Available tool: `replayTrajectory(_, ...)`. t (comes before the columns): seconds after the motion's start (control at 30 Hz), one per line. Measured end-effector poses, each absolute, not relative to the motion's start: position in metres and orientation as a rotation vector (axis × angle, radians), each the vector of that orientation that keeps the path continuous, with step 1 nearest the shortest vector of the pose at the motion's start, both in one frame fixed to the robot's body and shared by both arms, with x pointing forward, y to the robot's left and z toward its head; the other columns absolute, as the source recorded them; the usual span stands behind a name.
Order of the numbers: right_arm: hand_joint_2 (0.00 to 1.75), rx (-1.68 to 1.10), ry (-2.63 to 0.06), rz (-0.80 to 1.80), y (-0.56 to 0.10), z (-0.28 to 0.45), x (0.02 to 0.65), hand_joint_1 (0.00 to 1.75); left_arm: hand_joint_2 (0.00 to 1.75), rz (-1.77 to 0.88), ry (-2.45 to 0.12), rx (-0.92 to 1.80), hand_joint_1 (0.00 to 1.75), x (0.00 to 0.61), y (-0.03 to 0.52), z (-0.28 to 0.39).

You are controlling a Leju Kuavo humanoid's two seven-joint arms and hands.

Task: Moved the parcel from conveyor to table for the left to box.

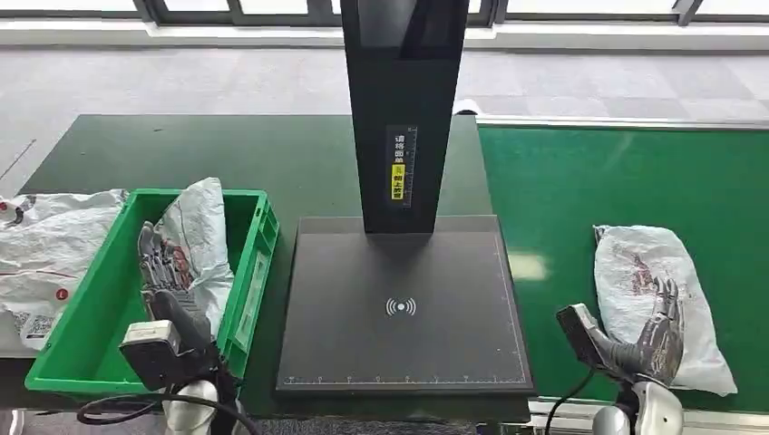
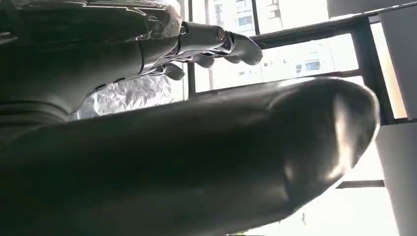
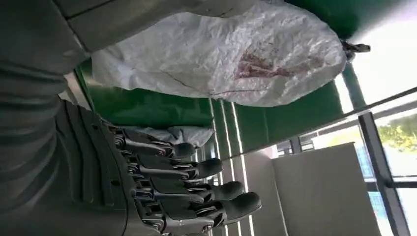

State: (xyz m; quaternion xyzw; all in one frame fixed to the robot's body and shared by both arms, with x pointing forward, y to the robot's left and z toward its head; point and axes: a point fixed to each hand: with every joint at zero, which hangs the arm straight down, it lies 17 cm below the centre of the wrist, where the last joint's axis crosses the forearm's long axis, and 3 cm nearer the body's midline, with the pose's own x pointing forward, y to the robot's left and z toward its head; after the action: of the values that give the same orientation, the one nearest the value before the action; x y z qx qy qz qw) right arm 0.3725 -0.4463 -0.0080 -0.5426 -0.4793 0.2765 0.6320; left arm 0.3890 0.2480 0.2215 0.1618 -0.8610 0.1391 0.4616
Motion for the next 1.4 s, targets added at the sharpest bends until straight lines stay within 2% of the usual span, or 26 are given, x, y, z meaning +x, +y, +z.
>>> replayTrajectory(0.43,1.75,-1.215,-0.910,0.665,-0.481,-0.053,0.374,0.00,0.00,0.323,-2.113,0.395,0.00,0.395,0.245,0.218)
replayTrajectory(1.17,1.75,-1.187,-0.785,0.674,-0.504,-0.075,0.371,0.00,0.00,0.324,-2.110,0.403,0.00,0.395,0.246,0.217)
replayTrajectory(1.2,0.00,-1.186,-0.760,0.667,-0.508,-0.078,0.368,0.00,0.00,0.324,-2.108,0.402,0.00,0.396,0.246,0.217)
replayTrajectory(1.33,0.00,-1.139,-0.655,0.639,-0.521,-0.095,0.350,0.00,0.00,0.315,-2.099,0.383,0.00,0.397,0.244,0.215)
replayTrajectory(1.37,1.75,-1.125,-0.622,0.642,-0.523,-0.101,0.344,0.00,0.00,0.311,-2.094,0.369,0.00,0.399,0.243,0.214)
replayTrajectory(1.4,1.75,-1.110,-0.592,0.645,-0.525,-0.107,0.338,0.00,0.00,0.308,-2.089,0.353,0.00,0.400,0.241,0.213)
